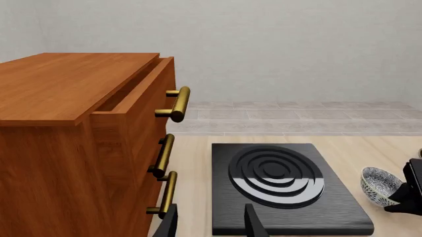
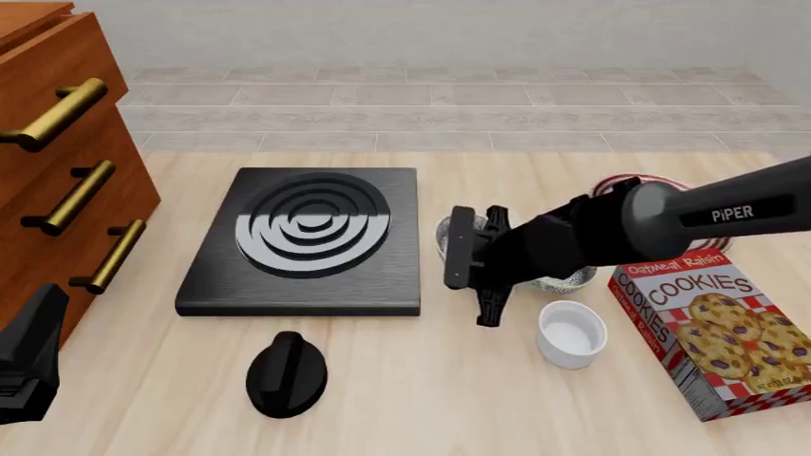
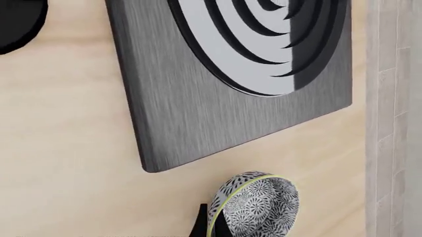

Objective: Pick the akita bowl from table center and place it on the plate.

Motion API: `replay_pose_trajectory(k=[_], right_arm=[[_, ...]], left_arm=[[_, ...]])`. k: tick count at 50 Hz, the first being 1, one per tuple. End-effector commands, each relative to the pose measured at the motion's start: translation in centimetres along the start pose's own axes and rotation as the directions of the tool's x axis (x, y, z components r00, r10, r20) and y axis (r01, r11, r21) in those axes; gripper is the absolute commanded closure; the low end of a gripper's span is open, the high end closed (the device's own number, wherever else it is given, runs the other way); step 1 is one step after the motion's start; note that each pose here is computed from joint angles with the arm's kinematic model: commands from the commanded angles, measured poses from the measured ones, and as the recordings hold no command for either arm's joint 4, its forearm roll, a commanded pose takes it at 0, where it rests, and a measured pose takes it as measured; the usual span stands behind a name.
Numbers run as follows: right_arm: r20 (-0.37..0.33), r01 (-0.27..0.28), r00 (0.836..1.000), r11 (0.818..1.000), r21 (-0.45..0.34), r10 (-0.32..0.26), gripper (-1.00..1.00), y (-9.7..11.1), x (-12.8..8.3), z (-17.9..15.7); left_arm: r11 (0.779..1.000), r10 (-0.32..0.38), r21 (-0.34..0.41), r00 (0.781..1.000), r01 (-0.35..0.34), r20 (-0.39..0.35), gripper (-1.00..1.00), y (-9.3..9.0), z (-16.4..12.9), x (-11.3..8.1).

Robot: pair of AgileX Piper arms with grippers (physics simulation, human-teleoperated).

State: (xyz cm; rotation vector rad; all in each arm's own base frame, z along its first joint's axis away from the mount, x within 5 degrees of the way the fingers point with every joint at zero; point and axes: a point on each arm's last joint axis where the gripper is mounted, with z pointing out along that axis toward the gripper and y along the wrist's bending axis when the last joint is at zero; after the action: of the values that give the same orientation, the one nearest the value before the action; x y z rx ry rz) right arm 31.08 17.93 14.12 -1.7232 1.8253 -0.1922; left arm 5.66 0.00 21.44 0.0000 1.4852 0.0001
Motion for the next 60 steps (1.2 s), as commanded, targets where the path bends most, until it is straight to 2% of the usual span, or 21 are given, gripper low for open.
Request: replay_pose_trajectory(k=[1,16,44,47,49,53,60], right_arm=[[0.012,0.018,1.000,1.000,0.013,-0.018,1.00,-0.1,-0.3,-0.6],[0.037,0.032,0.999,0.999,0.043,-0.034,1.00,-0.3,-0.9,-2.2],[0.072,-0.012,0.997,0.998,0.069,0.007,1.00,-1.1,-2.0,-7.3],[0.073,-0.030,0.997,0.997,0.075,0.024,1.00,-1.5,-2.0,-7.8],[0.063,-0.064,0.996,0.996,0.065,0.060,1.00,-1.9,-2.0,-7.9],[0.067,-0.058,0.996,0.996,0.072,0.053,1.00,-2.0,-2.0,-8.9],[0.073,-0.090,0.994,0.992,0.090,0.084,1.00,-2.7,-1.9,-10.5]], left_arm=[[1.000,0.000,0.000,1.000,0.000,-0.001,-1.00,0.0,0.0,0.0],[1.000,0.000,0.000,1.000,0.000,0.000,-1.00,0.0,0.0,0.0],[1.000,0.000,0.000,1.000,0.000,0.001,-1.00,0.0,0.0,0.0],[1.000,0.000,0.000,1.000,0.000,0.000,-1.00,0.0,0.0,0.0],[1.000,0.000,0.000,1.000,0.000,0.000,-1.00,0.0,0.0,0.0],[1.000,0.000,0.000,1.000,0.000,0.000,-1.00,0.0,0.0,0.0],[1.000,0.000,0.000,1.000,0.000,0.000,-1.00,0.0,0.0,0.0]])
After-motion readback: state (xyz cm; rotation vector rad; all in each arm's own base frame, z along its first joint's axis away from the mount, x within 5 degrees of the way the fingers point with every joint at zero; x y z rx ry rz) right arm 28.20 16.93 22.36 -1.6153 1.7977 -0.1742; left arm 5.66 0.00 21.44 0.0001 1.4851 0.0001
